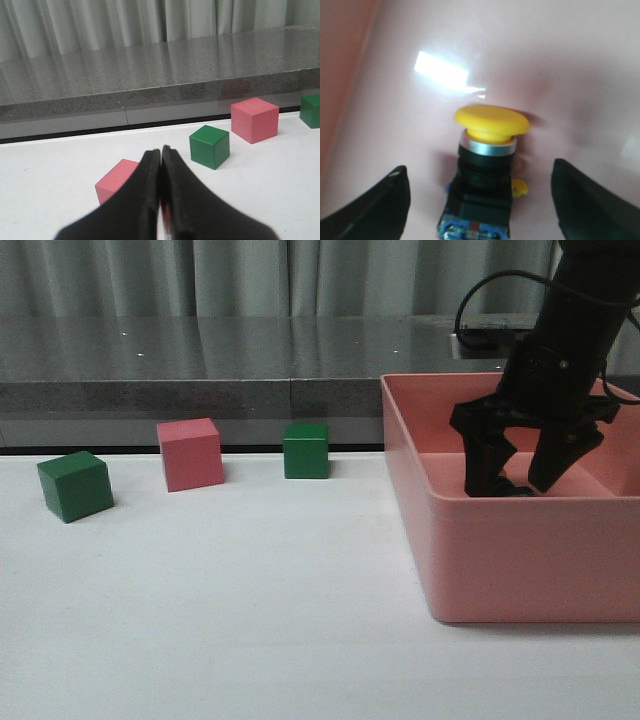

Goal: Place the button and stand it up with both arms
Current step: 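Lower the right gripper into the pink bin around the yellow button, then close the right gripper on the button body and lift it out, then carry the button over the table and lay it on its side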

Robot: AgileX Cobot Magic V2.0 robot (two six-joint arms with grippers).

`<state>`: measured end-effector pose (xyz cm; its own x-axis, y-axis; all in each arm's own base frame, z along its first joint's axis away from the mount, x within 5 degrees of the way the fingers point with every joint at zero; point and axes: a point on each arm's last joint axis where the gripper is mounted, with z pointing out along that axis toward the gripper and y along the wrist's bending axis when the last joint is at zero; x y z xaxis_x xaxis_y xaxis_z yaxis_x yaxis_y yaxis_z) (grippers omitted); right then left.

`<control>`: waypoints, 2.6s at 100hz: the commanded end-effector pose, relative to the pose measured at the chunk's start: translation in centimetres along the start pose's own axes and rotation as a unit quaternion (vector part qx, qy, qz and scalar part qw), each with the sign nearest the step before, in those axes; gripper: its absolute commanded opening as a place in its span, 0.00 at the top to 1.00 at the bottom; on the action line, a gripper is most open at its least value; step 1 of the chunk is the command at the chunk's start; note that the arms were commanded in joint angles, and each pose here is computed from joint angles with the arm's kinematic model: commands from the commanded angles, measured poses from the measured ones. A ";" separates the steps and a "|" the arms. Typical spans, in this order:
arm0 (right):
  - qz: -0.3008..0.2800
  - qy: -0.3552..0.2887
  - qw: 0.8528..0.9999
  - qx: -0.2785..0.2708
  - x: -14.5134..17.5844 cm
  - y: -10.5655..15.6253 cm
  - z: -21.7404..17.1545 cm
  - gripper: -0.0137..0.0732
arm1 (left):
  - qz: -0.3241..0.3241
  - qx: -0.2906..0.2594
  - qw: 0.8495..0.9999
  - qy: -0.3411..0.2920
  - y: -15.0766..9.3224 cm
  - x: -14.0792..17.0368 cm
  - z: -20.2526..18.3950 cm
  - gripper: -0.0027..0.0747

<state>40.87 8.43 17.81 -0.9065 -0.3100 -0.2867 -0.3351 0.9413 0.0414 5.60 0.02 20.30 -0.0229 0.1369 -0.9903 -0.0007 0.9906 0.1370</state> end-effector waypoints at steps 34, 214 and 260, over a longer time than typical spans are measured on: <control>-0.007 -0.045 0.999 0.012 -0.8 0.0 -4.3 0.97 | -0.004 -0.005 1.000 -0.031 -0.1 0.7 0.0 0.99; -0.545 -0.149 0.823 -0.058 -1.9 22.8 -1.6 0.20 | -0.004 -0.005 1.000 -0.031 -0.1 0.7 0.0 0.99; -0.451 -0.250 0.856 -0.048 -4.1 21.1 -12.3 0.45 | -0.004 -0.005 1.000 -0.031 -0.1 0.7 0.0 0.99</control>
<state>34.93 29.75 24.32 -0.0639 -0.8692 -0.4903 -0.9353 0.2235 -0.2742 5.60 0.02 20.30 -0.0229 0.1369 -0.9903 -0.0007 0.9906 0.1370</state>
